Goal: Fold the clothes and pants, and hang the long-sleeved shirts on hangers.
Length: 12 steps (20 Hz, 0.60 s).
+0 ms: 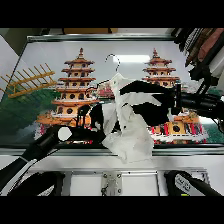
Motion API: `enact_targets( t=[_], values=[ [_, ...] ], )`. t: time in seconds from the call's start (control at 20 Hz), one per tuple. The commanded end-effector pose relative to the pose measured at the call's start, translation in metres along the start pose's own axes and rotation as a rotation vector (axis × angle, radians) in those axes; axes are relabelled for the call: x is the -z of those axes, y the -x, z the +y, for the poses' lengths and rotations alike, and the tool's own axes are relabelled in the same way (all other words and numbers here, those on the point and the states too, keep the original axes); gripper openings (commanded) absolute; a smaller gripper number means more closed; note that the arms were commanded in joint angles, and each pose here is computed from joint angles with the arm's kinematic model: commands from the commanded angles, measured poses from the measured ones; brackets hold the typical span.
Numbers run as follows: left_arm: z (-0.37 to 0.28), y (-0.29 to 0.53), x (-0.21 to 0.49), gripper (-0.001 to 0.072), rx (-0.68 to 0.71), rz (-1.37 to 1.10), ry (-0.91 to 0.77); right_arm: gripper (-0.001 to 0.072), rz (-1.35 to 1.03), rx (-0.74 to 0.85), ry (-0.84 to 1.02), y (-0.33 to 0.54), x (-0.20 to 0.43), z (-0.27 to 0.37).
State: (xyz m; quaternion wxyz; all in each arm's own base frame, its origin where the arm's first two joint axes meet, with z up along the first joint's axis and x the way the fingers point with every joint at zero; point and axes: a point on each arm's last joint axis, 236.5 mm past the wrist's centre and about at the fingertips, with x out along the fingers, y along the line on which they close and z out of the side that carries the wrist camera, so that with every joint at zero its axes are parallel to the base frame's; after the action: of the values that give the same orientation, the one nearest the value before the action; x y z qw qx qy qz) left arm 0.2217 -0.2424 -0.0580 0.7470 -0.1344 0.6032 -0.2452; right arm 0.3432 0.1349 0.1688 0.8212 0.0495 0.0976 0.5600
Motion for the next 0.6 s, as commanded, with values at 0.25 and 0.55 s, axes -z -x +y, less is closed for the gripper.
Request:
enact_targets(
  t=[0.25, 0.55],
  values=[
    [-0.013, -0.032, -0.007, 0.0615, 0.037, 0.016, 0.127, 0.0013, -0.003, 0.007, -0.02, 0.0, -0.002, -0.001],
    [-0.02, -0.032, -0.013, 0.036, 0.067, -0.006, 0.165, 0.0012, -0.003, 0.006, -0.037, 0.0, -0.002, 0.0]
  ],
)
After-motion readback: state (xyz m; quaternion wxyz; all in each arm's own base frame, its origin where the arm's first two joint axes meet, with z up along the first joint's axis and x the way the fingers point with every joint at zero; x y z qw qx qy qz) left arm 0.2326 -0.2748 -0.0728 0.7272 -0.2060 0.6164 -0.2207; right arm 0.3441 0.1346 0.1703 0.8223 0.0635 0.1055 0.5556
